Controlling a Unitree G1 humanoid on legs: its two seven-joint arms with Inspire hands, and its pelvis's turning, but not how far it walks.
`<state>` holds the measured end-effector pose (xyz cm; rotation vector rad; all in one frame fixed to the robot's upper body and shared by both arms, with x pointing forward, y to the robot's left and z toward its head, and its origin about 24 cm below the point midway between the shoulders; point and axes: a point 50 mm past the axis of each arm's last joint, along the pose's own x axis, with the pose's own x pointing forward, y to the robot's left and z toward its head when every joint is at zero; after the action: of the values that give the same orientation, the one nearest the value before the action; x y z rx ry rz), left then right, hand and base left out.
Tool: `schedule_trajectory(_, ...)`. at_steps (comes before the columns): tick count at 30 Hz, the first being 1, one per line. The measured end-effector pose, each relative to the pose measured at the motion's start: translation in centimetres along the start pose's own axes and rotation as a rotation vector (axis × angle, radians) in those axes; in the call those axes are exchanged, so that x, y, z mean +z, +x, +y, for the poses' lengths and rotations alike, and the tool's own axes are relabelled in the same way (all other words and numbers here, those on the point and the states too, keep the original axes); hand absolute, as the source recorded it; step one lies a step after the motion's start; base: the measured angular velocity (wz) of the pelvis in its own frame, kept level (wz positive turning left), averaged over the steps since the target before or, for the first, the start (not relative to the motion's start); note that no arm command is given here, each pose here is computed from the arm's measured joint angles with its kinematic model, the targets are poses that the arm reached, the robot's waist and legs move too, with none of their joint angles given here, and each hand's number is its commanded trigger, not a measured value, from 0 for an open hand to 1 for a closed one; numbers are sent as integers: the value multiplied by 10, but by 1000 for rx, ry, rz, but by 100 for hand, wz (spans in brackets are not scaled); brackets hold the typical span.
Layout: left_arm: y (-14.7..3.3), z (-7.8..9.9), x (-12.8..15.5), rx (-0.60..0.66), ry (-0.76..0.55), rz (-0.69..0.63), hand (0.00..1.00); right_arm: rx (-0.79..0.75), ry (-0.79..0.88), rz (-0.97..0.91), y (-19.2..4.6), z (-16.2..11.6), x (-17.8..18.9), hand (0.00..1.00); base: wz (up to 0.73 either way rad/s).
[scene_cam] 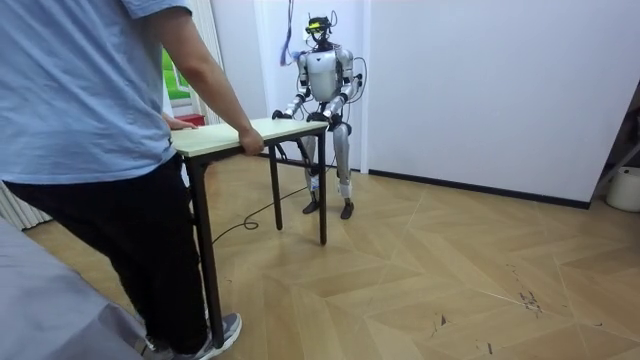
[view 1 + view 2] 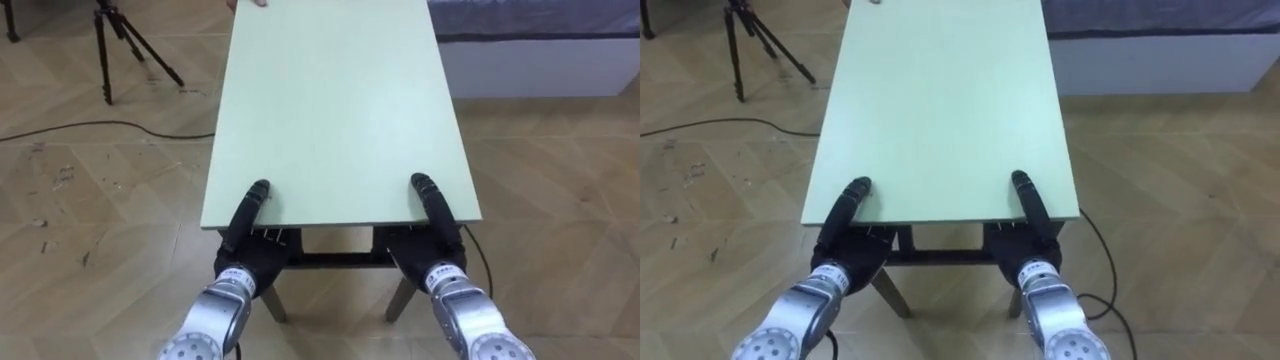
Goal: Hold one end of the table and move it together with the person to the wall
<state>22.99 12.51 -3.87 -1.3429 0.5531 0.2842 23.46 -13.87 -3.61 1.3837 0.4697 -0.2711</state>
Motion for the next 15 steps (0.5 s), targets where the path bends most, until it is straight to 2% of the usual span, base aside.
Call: schedule_trajectory(15, -21, -5, -4, -65, 52, -34, 100, 59, 30, -9, -27, 0, -4, 100, 1)
